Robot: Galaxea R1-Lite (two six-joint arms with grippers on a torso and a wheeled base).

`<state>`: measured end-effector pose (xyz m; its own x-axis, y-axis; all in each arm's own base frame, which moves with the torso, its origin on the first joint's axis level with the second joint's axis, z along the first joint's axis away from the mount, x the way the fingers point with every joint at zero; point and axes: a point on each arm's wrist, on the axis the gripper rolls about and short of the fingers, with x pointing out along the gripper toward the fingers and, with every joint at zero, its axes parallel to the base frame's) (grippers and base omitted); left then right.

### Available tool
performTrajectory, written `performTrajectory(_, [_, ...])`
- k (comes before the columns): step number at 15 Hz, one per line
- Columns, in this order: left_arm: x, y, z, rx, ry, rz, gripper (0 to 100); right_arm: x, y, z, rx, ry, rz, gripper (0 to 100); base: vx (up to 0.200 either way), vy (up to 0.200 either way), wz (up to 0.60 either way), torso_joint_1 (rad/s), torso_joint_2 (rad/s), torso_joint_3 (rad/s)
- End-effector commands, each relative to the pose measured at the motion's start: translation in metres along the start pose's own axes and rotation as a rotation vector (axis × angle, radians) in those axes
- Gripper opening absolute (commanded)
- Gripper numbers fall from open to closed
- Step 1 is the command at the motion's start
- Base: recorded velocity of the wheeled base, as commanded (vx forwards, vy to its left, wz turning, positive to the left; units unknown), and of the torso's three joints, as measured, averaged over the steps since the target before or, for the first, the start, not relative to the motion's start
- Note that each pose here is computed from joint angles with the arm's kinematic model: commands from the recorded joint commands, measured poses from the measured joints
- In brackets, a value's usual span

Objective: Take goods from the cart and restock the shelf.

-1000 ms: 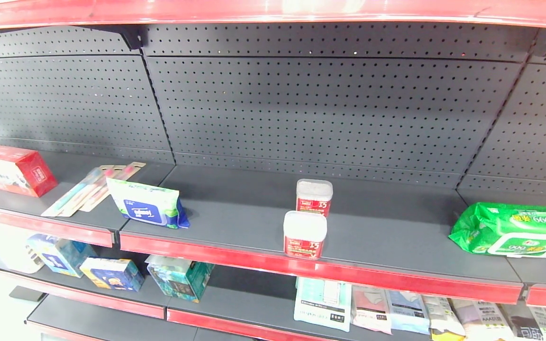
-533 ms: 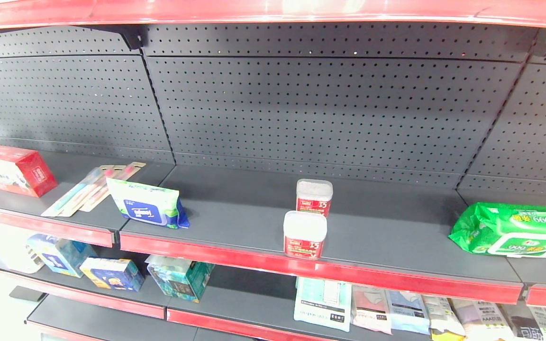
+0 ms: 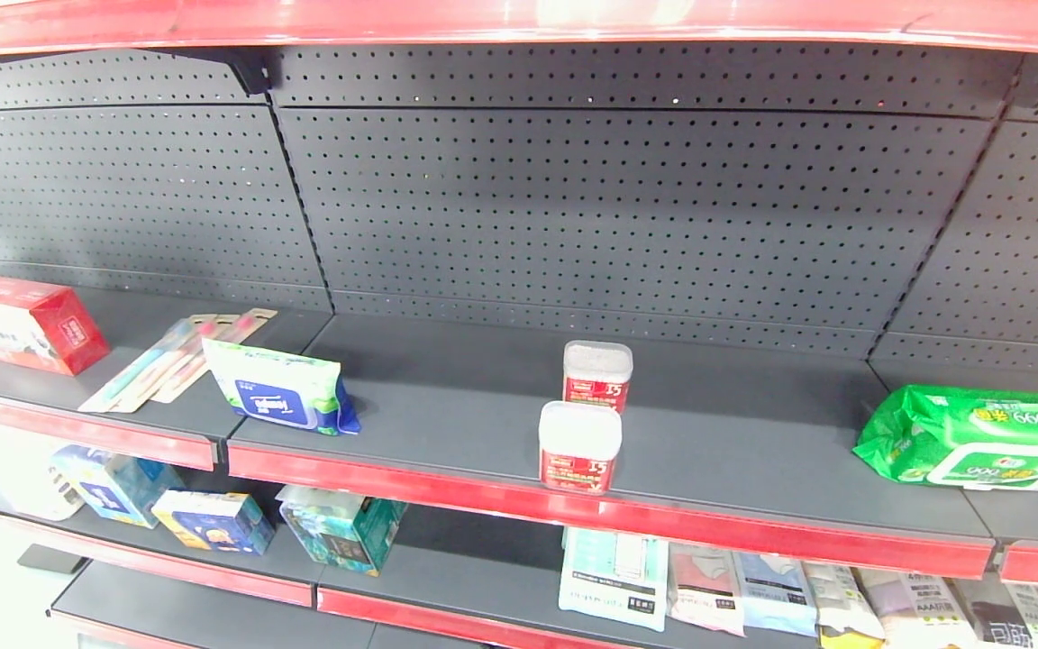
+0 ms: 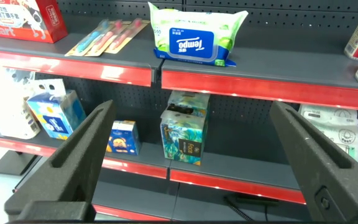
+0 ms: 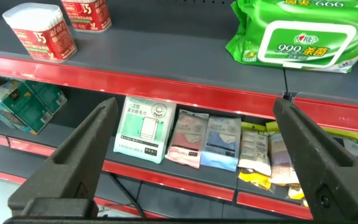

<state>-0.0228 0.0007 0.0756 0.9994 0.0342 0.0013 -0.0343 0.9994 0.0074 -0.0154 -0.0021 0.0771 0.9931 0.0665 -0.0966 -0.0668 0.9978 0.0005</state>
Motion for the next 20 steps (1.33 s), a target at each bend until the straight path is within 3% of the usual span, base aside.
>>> performTrajectory(1, [0.0,0.0,0.0,0.0,0.0,0.001,100,0.0003,0.0,0.0001,0.0,0.004,0.0,100,0.0,0.0,0.0,0.0,0.0,0.0])
performTrajectory(20, [0.0,0.0,0.0,-0.001,0.0,0.001,100,0.0003,0.0,0.0001,0.0,0.004,0.0,100,0.0,0.0,0.0,0.0,0.0,0.0])
